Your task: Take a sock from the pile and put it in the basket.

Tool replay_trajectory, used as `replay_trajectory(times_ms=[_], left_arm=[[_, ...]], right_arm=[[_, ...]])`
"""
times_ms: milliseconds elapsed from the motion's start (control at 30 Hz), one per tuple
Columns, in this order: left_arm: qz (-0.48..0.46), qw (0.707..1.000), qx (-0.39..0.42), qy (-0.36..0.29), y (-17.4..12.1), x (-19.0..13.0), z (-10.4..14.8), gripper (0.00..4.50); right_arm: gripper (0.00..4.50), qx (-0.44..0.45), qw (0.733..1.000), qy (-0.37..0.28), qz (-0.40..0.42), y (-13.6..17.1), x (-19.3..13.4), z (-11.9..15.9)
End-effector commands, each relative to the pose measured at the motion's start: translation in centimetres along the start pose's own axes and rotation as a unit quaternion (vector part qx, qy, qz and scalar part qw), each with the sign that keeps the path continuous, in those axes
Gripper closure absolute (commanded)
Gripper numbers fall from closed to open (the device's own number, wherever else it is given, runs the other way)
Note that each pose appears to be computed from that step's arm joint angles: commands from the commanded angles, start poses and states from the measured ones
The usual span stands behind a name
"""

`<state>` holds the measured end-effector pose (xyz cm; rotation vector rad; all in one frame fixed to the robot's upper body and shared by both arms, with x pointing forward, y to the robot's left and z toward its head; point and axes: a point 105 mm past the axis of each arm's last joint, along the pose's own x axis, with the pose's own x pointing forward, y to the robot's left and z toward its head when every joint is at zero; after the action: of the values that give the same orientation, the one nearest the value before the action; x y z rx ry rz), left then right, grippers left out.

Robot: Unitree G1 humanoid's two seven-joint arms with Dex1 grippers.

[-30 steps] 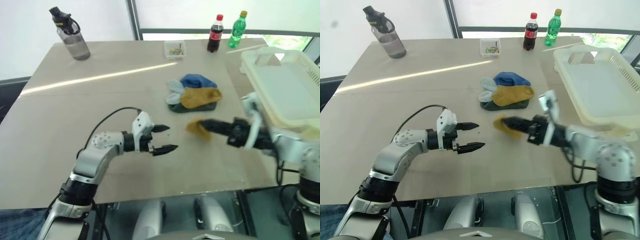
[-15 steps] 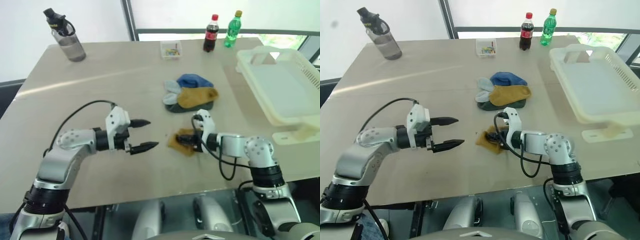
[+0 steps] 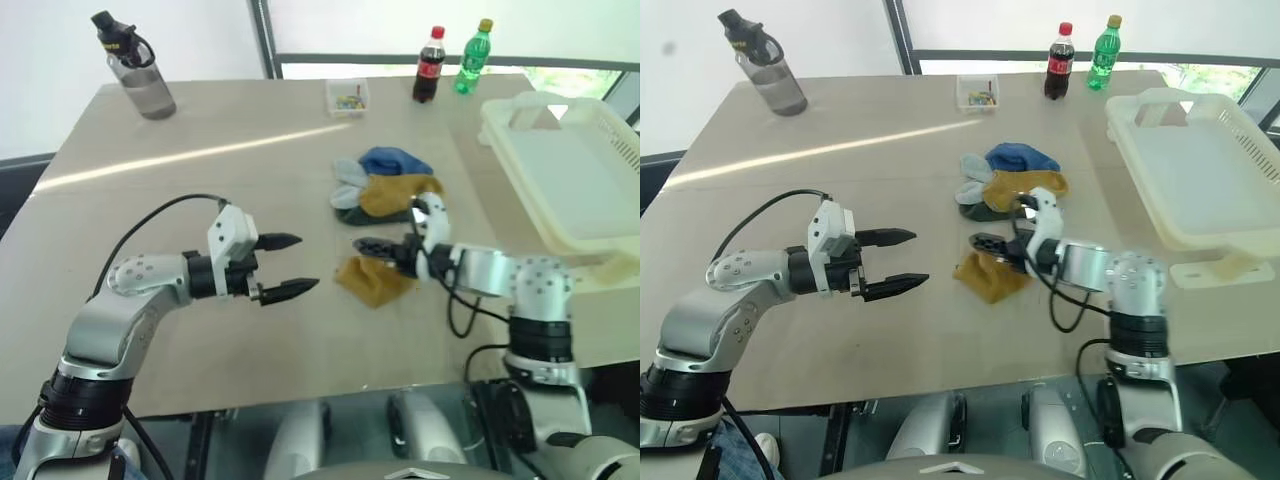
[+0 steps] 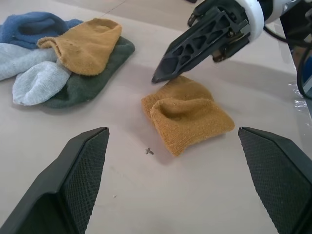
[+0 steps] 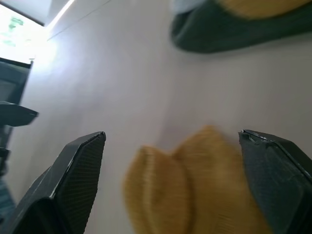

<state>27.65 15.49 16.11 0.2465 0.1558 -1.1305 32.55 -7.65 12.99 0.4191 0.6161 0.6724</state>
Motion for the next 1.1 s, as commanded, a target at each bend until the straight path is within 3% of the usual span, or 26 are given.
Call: replay_trajectory(times_ms=[33,233,433,633,733,967,1100], left_arm=[[0.0,1.0,0.025,-0.013,0.0,-0.3,1.4,0.0],[-0.003,1.0,0.026,-0.014,0.2,-0.1,1.6,0.0],[-0.006,0.999,0.03,-0.009,0.4,0.6,1.5,0.0],[-0.024,0.998,0.058,0.027,0.0,2.5,-0.1,0.0],[-0.034,0.996,0.085,0.015,-0.3,5.0,0.1,0.0],[-0.06,0.989,0.132,0.023,0.4,8.8,-1.0,0.0],[-0.076,0.981,0.172,0.044,0.8,9.7,-1.7,0.0]], right_arm=[[0.02,-0.078,0.996,-0.02,-0.035,-2.0,-1.8,1.1],[0.02,-0.156,0.986,0.003,-0.059,-4.2,-2.8,0.8],[0.02,-0.169,0.985,0.025,0.006,-1.6,-0.9,-0.9],[0.02,-0.172,0.984,0.035,0.016,-1.5,-0.4,-1.6],[0.85,-0.187,0.981,0.05,0.005,-2.0,-0.2,-2.2],[4.3,-0.187,0.981,0.052,-0.009,-2.8,-0.2,-2.3],[4.42,-0.186,0.981,0.049,-0.012,-2.9,-0.2,-2.3]])
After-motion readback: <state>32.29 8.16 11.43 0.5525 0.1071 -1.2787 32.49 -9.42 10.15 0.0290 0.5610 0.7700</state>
